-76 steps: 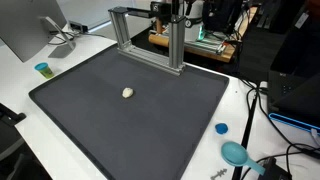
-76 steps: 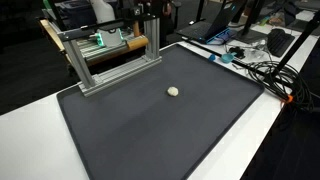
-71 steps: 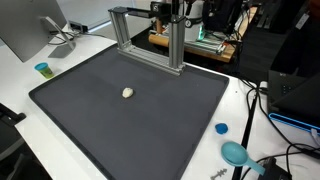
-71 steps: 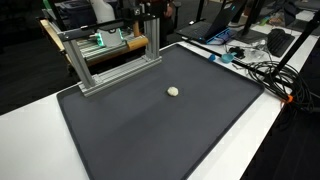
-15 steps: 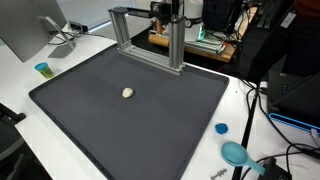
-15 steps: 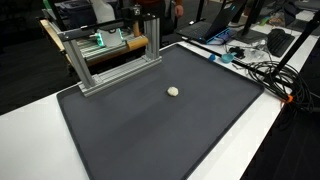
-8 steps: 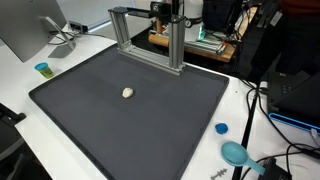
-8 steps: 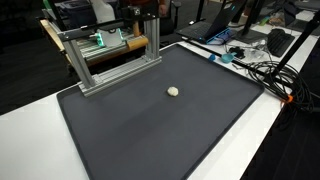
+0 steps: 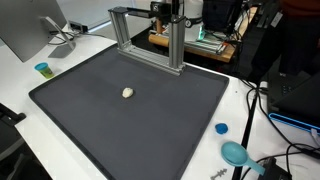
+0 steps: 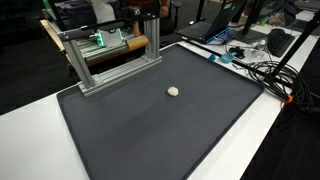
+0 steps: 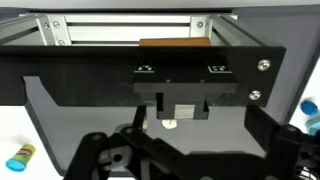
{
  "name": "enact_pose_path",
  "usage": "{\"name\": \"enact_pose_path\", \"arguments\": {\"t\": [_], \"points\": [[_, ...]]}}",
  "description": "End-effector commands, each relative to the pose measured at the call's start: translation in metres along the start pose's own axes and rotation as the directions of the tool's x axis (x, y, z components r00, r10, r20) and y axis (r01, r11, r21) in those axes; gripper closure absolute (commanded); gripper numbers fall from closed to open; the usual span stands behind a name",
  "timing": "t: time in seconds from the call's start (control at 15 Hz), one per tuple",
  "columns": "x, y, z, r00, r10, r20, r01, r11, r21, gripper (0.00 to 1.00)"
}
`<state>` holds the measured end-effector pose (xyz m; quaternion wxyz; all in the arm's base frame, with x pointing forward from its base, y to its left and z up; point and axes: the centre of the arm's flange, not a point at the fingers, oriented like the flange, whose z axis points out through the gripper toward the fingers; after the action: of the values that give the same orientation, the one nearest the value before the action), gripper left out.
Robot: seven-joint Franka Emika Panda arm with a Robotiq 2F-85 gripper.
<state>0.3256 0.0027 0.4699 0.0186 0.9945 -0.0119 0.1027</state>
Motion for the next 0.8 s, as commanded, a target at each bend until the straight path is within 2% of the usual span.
{"name": "enact_pose_path", "arguments": {"t": [0.0, 0.47, 0.73], "points": [[0.000, 0.000, 0.001, 1.000, 0.001, 0.001, -0.001, 1.000, 0.000, 0.00], [0.012, 0.010, 0.006, 0.997, 0.040, -0.060, -0.039, 0.999, 0.022, 0.00], [0.012, 0.016, 0.015, 0.997, 0.058, -0.047, -0.057, 0.998, 0.022, 0.00]]}}
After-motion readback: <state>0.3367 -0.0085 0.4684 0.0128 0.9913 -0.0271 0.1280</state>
